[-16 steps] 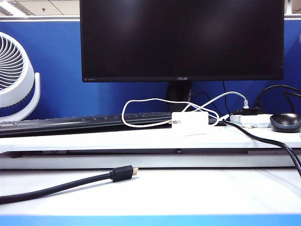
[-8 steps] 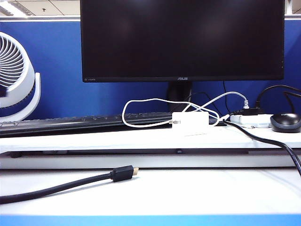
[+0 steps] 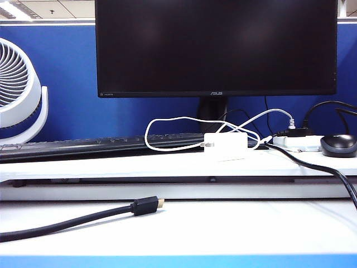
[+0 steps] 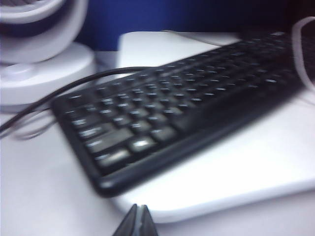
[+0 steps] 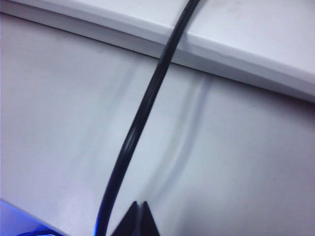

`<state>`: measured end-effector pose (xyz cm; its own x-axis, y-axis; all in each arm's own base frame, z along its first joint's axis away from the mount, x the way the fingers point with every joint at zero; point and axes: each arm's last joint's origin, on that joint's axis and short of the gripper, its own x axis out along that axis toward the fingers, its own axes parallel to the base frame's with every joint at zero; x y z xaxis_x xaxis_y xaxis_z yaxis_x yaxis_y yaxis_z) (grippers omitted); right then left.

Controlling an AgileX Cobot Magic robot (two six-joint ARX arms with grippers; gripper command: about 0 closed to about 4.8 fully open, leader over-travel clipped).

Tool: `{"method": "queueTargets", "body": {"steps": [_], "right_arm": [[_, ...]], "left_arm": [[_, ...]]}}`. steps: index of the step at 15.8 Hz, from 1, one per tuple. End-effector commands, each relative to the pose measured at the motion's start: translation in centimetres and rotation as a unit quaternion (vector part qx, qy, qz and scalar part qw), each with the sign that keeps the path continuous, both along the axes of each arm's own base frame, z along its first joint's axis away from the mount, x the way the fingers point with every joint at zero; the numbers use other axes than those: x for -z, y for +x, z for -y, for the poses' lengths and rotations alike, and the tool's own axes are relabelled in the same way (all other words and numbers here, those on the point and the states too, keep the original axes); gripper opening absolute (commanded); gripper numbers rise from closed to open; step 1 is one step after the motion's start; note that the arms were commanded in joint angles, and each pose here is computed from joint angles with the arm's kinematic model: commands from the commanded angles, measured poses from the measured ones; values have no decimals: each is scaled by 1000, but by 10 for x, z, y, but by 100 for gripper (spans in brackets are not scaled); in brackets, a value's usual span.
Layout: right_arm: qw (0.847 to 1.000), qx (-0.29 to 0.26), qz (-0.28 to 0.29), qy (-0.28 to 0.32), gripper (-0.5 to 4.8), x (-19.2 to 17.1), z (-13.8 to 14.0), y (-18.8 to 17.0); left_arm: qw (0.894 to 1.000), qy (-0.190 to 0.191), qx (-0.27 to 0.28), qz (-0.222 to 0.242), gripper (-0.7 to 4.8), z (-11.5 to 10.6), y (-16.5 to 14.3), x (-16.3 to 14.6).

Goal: Pick up the Type-C charging cable and the charging base, insert one end of the Type-C charger into the corresponding slot on the base, and finally place the plugged-in charger back on the table.

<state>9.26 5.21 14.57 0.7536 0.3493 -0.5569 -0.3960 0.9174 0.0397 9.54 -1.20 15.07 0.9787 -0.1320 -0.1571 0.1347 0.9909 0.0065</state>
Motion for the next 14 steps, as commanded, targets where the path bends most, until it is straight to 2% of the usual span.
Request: {"method": "queueTargets", "body": {"steps": [1,6,13,14], "right_arm": [[1000,0,10,5,-1,-3,-1,1],[1000,0,10,5,-1,-3,-1,1],[1000,1,10,4,-1,-3,0,1],[999,23,33,18,-1,-7,6,-1]], "left_arm": [[999,-6,48,-7,-6,2,-1,1],[1000,-1,1,-7,-6,-1,0,2],[1000,-3,1,-7,-2,-1,0,1],[1000,-3,1,-6,-2,-1,0,1]]}}
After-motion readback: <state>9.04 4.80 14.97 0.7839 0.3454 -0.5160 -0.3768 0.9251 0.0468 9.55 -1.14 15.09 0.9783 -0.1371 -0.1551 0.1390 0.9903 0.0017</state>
